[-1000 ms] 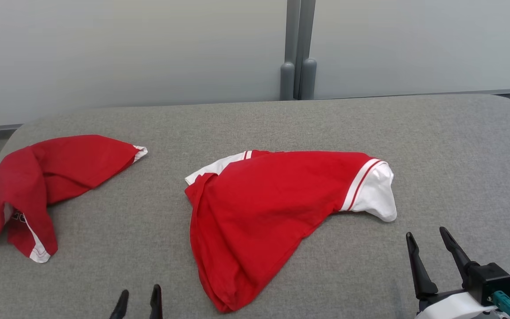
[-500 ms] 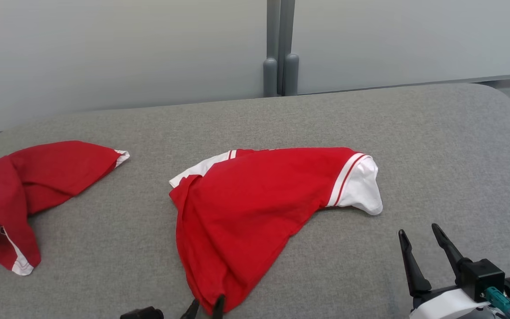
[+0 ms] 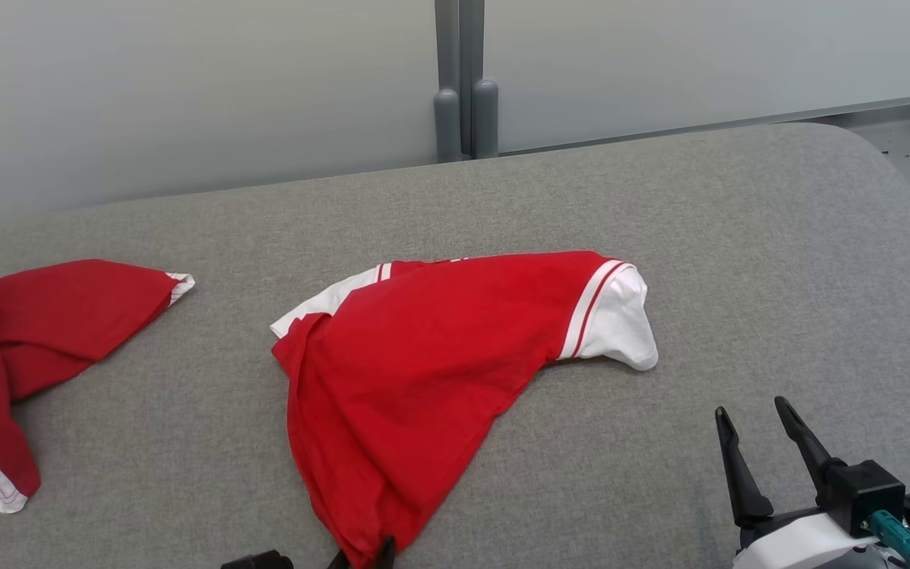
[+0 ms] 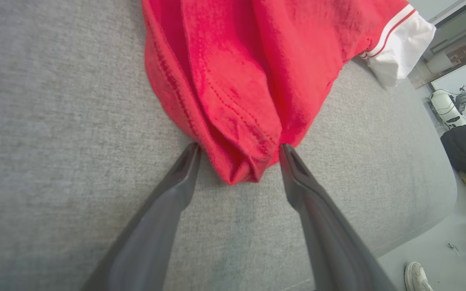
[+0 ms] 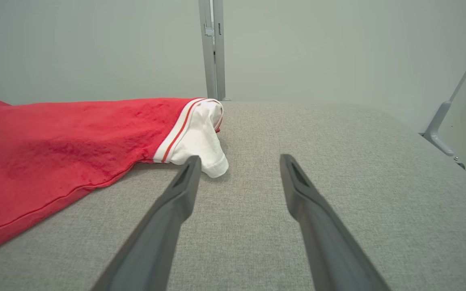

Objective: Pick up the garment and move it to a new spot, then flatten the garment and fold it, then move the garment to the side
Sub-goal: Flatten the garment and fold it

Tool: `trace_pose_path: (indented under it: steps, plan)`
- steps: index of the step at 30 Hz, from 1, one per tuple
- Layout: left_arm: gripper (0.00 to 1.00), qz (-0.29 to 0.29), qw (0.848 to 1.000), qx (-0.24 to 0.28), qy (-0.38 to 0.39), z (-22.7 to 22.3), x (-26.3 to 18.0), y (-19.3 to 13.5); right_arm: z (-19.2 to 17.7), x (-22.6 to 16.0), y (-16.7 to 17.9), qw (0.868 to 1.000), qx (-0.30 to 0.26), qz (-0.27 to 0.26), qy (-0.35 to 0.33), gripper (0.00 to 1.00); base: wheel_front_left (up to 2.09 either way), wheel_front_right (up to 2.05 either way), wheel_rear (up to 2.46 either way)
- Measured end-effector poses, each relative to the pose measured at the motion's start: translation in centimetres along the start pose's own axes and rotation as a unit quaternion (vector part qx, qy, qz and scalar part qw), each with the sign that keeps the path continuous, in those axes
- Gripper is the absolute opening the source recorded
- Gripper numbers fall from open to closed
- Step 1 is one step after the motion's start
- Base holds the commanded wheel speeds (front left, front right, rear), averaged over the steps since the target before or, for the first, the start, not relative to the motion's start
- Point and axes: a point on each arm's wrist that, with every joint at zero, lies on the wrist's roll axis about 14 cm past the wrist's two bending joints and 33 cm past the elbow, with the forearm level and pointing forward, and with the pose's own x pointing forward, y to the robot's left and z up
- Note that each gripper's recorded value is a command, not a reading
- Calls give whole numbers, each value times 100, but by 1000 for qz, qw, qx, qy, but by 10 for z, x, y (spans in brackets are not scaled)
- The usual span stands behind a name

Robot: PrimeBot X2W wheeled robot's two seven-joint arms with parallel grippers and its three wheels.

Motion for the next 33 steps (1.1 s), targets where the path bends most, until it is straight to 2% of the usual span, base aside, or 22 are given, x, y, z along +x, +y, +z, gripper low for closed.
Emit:
trace_pose_path:
  steps: [1, 2, 3, 11, 19, 20, 22, 23, 24, 33]
  plan:
    - [68, 1, 1000, -1, -1, 1, 2, 0, 0, 0, 0, 1000, 0, -1, 0, 100, 0, 0, 0]
    - [12, 2, 1000, -3, 0, 1, 3, 1, 0, 0, 0, 1000, 1, -1, 0, 100, 0, 0, 0]
    - [0, 3, 1000, -6, -2, 2, 4, 3, -1, 0, 0, 1000, 1, -1, 1, 100, 0, 0, 0]
    - [0, 21, 998, -36, -41, 39, -1, 25, -1, 0, -1, 1000, 1, -3, 1, 100, 0, 0, 0]
    - [0, 61, 997, -27, -26, 52, -36, 58, -2, 3, 10, 1000, 9, 9, 2, 100, 0, 0, 0]
    - [10, 63, 998, -25, -20, 49, -39, 60, -2, 3, 10, 1000, 9, 9, 2, 100, 0, 0, 0]
    - [59, 70, 997, -30, -13, 45, -44, 63, -2, 3, 10, 1000, 10, 10, 2, 100, 0, 0, 0]
    - [95, 72, 997, -29, -9, 42, -47, 64, -2, 3, 11, 1000, 10, 10, 2, 100, 0, 0, 0]
    - [100, 75, 997, -29, -6, 40, -49, 66, -3, 3, 11, 1000, 10, 10, 3, 100, 0, 0, 0]
    - [100, 112, 993, -27, -23, 44, -60, 80, -4, 4, 11, 1000, 10, 11, 5, 100, 0, 0, 0]
